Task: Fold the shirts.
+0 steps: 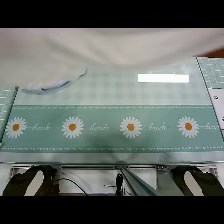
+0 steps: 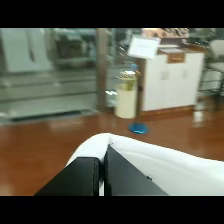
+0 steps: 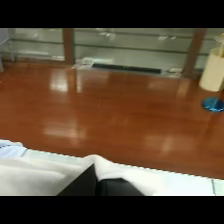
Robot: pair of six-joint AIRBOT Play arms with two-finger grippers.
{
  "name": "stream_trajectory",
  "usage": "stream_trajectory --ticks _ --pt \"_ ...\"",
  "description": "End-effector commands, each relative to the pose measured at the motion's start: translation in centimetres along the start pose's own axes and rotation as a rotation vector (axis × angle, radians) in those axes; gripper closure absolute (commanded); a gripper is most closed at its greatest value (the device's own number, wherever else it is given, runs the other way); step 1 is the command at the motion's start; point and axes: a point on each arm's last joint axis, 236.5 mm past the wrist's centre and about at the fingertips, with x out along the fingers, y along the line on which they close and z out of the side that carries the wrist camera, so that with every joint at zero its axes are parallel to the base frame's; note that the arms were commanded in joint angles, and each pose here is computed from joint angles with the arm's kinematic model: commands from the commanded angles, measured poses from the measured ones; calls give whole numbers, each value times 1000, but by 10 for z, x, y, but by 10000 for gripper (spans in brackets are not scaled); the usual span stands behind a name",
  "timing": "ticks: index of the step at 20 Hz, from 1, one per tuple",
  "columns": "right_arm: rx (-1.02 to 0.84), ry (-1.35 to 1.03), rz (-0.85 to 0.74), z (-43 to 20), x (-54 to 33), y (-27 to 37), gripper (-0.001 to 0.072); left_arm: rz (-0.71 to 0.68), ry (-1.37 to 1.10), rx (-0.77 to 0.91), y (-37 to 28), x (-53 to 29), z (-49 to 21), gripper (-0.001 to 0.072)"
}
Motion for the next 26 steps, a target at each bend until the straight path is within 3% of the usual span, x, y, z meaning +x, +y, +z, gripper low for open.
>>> stream_trajectory --ticks 1,6,12,16,22,26 --pt "5 3 -88 -18 -60 1 687 220 43 87 22 -68 -8 680" --pt "77 243 -80 -76 -35 -6 687 204 232 15 38 -36 -76 680" --pt "219 547 -10 -202 79 -26 688 123 701 -257 59 42 -290 680" --pt "338 661 -24 -300 173 -53 687 146 829 -394 78 88 -402 680" --pt "461 768 -25 -374 304 -89 687 160 829 -405 99 197 -481 680" --pt "576 831 34 -404 366 -88 687 221 922 -612 100 232 -533 679"
